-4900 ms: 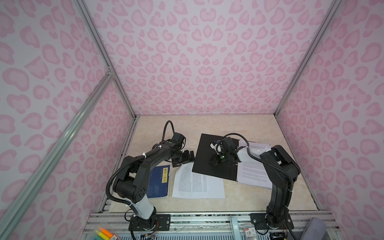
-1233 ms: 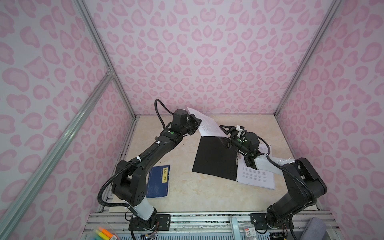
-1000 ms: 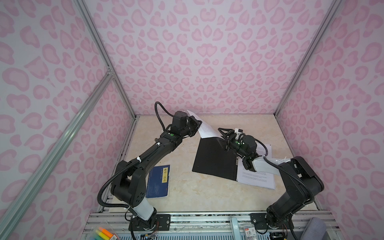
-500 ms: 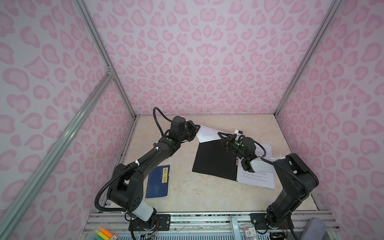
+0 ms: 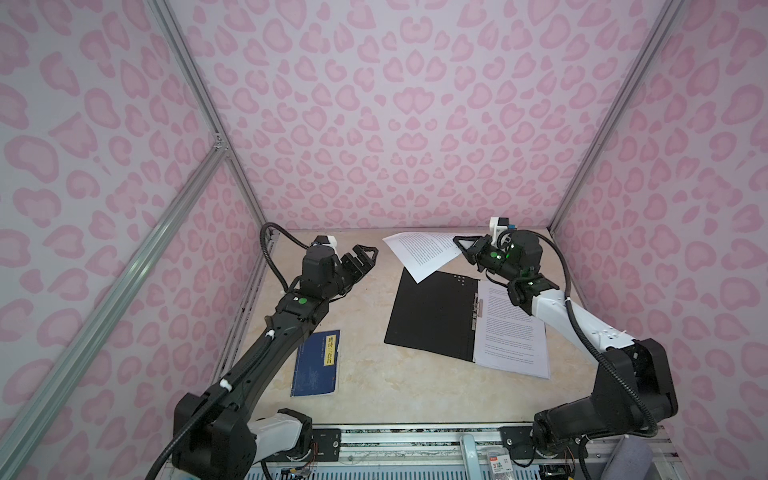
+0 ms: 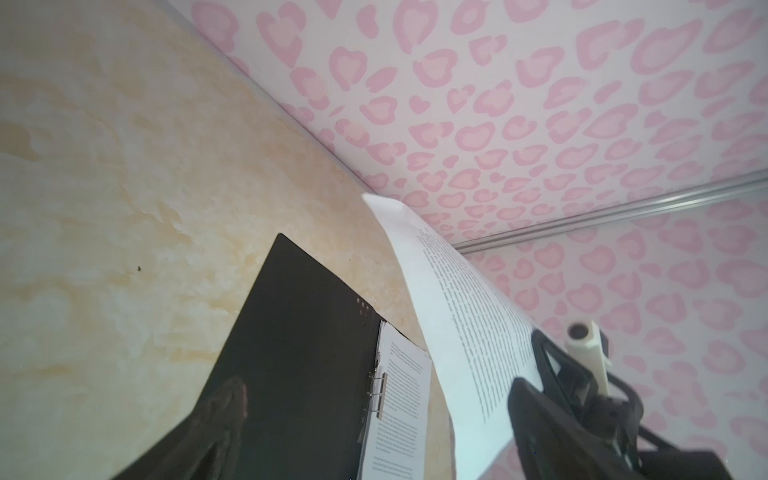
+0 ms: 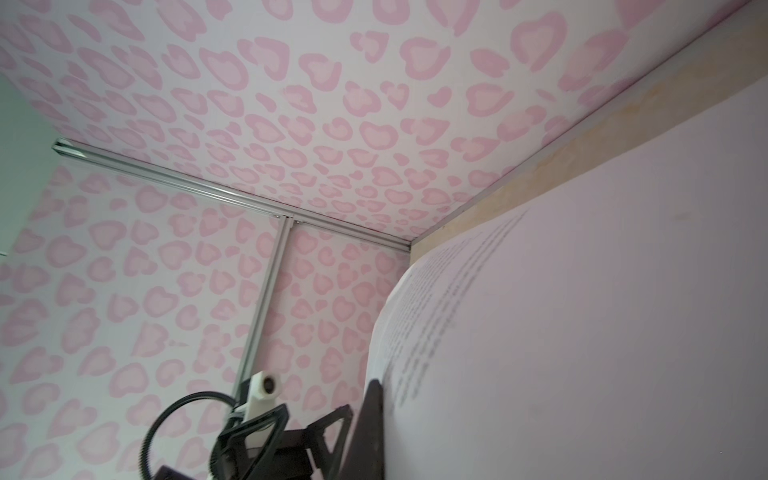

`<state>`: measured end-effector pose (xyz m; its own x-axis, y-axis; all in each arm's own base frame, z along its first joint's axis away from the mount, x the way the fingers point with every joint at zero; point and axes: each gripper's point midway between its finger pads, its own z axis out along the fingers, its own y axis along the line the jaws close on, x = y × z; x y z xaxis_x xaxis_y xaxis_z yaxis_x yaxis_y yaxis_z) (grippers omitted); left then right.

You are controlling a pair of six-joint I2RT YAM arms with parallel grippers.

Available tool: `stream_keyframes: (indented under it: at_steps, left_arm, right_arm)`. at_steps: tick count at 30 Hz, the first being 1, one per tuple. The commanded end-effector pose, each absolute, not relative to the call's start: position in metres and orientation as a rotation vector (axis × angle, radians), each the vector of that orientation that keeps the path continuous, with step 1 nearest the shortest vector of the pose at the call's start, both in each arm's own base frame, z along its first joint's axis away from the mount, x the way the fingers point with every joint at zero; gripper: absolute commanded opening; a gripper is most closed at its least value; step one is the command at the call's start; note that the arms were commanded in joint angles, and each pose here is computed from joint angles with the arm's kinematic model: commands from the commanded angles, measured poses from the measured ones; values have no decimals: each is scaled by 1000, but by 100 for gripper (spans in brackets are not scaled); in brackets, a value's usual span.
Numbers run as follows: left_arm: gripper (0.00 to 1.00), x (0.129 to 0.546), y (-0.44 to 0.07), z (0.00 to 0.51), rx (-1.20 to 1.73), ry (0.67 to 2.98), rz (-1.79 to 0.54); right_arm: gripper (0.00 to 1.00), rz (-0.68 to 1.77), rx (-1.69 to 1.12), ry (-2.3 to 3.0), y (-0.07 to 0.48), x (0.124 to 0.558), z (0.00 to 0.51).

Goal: Put the files into the folder
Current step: 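Lay the text sheet onto the folder clip with the right gripper while left withdraws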

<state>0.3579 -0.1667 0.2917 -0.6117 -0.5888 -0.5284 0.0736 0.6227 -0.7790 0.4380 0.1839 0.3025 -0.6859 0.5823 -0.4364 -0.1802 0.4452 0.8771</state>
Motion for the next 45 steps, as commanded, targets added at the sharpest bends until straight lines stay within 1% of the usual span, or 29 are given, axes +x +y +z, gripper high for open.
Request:
stream_keyframes:
  at_steps: [1, 5, 10, 12, 14, 16, 18, 20, 24, 27, 29, 30, 36, 45]
  left_arm:
    - [98, 327, -166, 293, -87, 2098, -892]
    - [98, 297, -173, 295, 132, 2201, -884]
    - [98, 285, -173, 283, 211, 2250, -861]
    - [98, 282, -176, 279, 226, 2257, -883]
    - [98, 279, -179, 274, 242, 2256, -916]
    - [98, 274, -182, 268, 255, 2256, -942]
    - [98, 270, -184, 261, 272, 2259, -938]
    - [98, 265, -185, 253, 290, 2272, -921]
    - [98, 252, -191, 258, 360, 2250, -895]
    - [98, 249, -190, 258, 367, 2244, -870]
    - [98, 249, -188, 258, 362, 2239, -857]
    - [98, 248, -188, 258, 365, 2237, -855]
    - [98, 247, -189, 259, 366, 2234, -856]
    - [98, 248, -189, 257, 361, 2239, -853]
  right_arm:
    - [0, 1079, 23, 2379, 166, 394, 239]
    - [0, 1003, -52, 2583, 126, 376, 213]
    - [0, 914, 129, 2790, 65, 358, 151]
    - [0, 791, 145, 2887, 48, 345, 133]
    - [0, 683, 155, 2947, 32, 336, 125]
    - [0, 511, 154, 3030, 13, 327, 117]
    - [0, 439, 138, 3080, 4, 322, 113]
    - [0, 247, 143, 3143, -17, 317, 108]
    - [0, 22, 106, 3218, -36, 313, 98]
    - [0, -87, 96, 3245, -46, 313, 92]
    - [0, -213, 73, 3277, -57, 308, 89]
    - [0, -244, 64, 3249, -60, 317, 96]
    - [0, -357, 41, 3229, -70, 324, 99]
    - [0, -252, -13, 3240, -51, 330, 86]
